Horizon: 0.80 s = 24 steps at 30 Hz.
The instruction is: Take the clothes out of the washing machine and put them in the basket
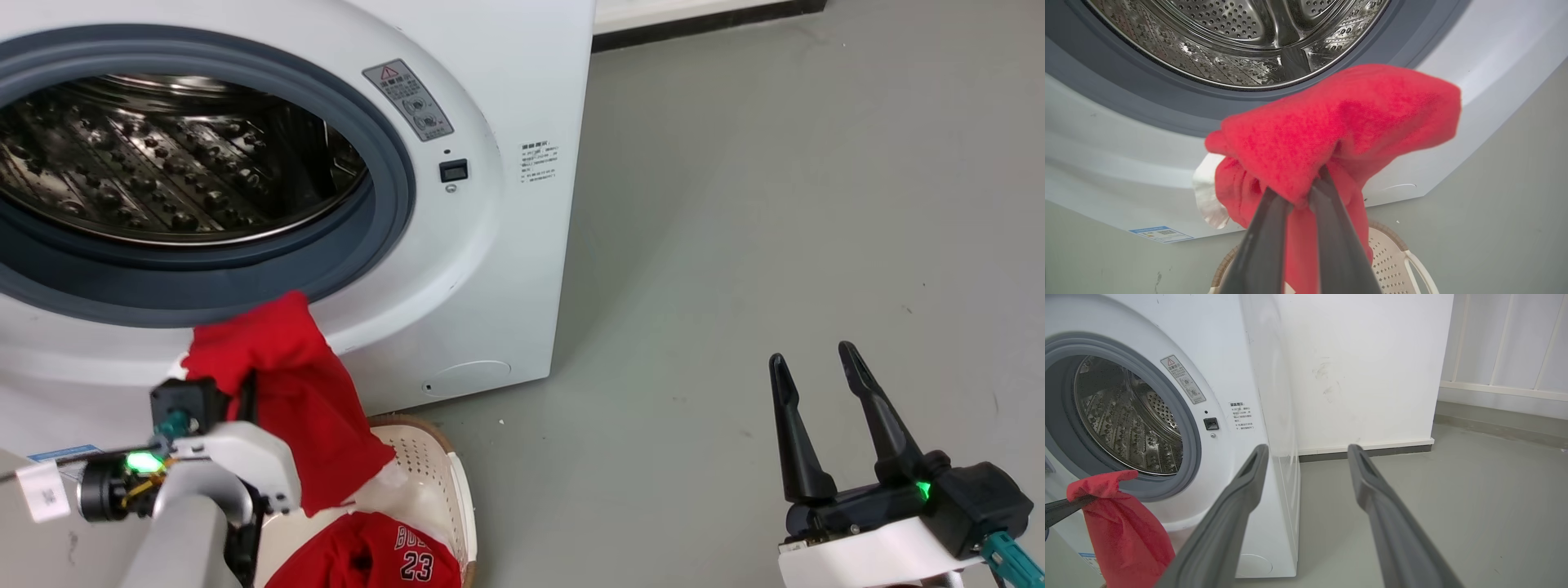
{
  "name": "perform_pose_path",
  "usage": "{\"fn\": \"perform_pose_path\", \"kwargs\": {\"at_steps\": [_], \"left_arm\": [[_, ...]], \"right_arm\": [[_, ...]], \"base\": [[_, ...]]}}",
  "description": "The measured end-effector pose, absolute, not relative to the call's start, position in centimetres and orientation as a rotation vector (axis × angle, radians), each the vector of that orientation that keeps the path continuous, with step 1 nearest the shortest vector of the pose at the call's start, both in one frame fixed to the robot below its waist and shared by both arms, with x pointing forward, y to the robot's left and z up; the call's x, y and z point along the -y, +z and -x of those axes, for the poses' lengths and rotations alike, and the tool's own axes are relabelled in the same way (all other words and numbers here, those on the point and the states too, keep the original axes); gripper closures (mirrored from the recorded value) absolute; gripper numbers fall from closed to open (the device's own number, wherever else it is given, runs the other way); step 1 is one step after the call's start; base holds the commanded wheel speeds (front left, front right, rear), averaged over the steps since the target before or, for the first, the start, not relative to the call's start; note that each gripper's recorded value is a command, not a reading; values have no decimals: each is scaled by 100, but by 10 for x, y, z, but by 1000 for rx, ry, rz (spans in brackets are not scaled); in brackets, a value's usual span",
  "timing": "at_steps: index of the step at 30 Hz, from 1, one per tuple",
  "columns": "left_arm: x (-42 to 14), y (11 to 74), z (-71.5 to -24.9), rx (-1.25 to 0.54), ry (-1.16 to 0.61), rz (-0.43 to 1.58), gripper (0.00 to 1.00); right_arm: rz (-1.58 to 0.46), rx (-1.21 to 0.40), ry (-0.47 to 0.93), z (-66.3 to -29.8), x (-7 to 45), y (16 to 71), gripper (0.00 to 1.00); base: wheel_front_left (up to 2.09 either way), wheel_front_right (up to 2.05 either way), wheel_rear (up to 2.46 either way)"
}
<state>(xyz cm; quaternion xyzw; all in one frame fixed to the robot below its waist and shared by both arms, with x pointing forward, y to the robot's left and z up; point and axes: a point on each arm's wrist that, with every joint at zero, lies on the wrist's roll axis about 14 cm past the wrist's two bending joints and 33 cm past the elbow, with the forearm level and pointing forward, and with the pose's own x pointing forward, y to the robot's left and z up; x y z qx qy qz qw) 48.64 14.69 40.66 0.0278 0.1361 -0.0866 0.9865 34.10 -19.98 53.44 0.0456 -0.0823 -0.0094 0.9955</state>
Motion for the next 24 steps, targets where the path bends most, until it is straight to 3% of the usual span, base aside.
{"fn": "perform_pose_path", "kwargs": {"at_steps": [11, 24], "left_arm": [[-135, 371, -436, -363, -243, -58, 100], [-141, 279, -416, -653, -274, -79, 100]], "right_arm": [[-91, 157, -7, -341, 196, 532, 0], [-83, 119, -5, -378, 199, 518, 0]], "base": [[0, 0, 0], [0, 0, 0]]}}
